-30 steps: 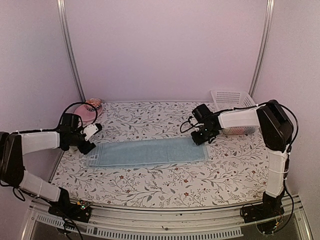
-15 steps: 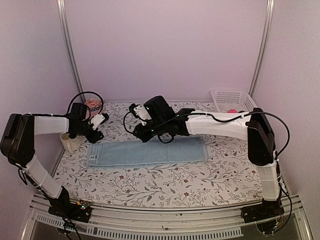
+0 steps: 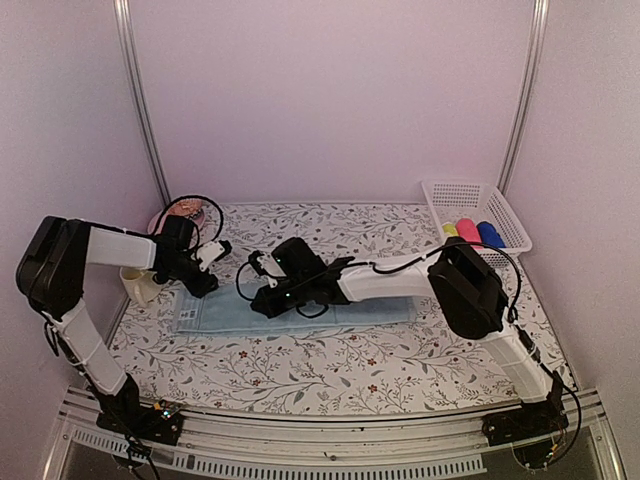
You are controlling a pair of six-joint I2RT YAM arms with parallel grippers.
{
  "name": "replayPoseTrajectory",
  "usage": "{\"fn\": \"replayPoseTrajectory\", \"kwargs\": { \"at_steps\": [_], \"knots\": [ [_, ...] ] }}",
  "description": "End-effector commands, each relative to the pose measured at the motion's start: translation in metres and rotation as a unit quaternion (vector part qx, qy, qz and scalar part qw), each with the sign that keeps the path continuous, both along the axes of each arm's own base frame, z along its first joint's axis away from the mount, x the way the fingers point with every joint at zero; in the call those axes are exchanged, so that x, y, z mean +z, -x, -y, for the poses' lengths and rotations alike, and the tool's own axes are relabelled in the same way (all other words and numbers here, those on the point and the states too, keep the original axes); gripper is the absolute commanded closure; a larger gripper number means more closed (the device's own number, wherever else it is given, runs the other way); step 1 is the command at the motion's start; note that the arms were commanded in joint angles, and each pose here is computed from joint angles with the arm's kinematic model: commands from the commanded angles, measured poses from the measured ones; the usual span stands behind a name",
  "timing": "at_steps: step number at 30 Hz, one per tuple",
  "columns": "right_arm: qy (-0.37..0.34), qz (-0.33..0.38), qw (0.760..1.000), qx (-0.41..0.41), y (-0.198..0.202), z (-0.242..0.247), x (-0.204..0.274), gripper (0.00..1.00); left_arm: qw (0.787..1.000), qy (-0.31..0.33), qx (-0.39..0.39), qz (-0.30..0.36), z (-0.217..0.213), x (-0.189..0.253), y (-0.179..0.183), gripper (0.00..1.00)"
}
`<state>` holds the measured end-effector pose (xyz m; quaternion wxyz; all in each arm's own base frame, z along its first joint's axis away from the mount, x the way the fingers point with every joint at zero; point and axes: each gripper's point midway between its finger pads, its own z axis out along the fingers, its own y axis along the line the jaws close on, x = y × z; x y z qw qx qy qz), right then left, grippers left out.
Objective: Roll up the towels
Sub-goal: Smooth out the towel at the center of the board.
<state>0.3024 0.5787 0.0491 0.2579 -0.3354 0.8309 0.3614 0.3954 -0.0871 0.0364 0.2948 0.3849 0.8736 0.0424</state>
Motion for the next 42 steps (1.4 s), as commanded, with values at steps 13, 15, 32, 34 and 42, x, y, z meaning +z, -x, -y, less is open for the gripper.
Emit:
{"fn": "replayPoseTrajectory", "kwargs": {
  "at_steps": [13,15,32,34,42],
  "knots": [
    [-0.004,-0.063,0.997,0.050,0.048,-0.005,-0.029,0.89,0.999,-0.025,0.033,0.005,-0.002,-0.012,-0.005,0.40],
    [0.006,-0.068,0.997,0.043,0.048,0.000,-0.036,0.90,0.999,-0.029,0.032,0.004,-0.002,-0.014,-0.003,0.40],
    [0.034,-0.077,0.994,0.072,0.072,0.015,-0.025,0.92,0.997,-0.054,0.051,-0.008,-0.013,-0.019,0.009,0.31],
    [0.038,-0.066,0.995,0.061,0.069,0.019,-0.019,0.90,0.997,-0.054,0.053,-0.009,-0.014,-0.019,0.010,0.31],
    [0.045,0.000,0.998,-0.046,0.043,0.090,0.050,0.62,0.998,-0.020,0.047,0.029,-0.007,0.027,0.010,0.03]
  ]
}}
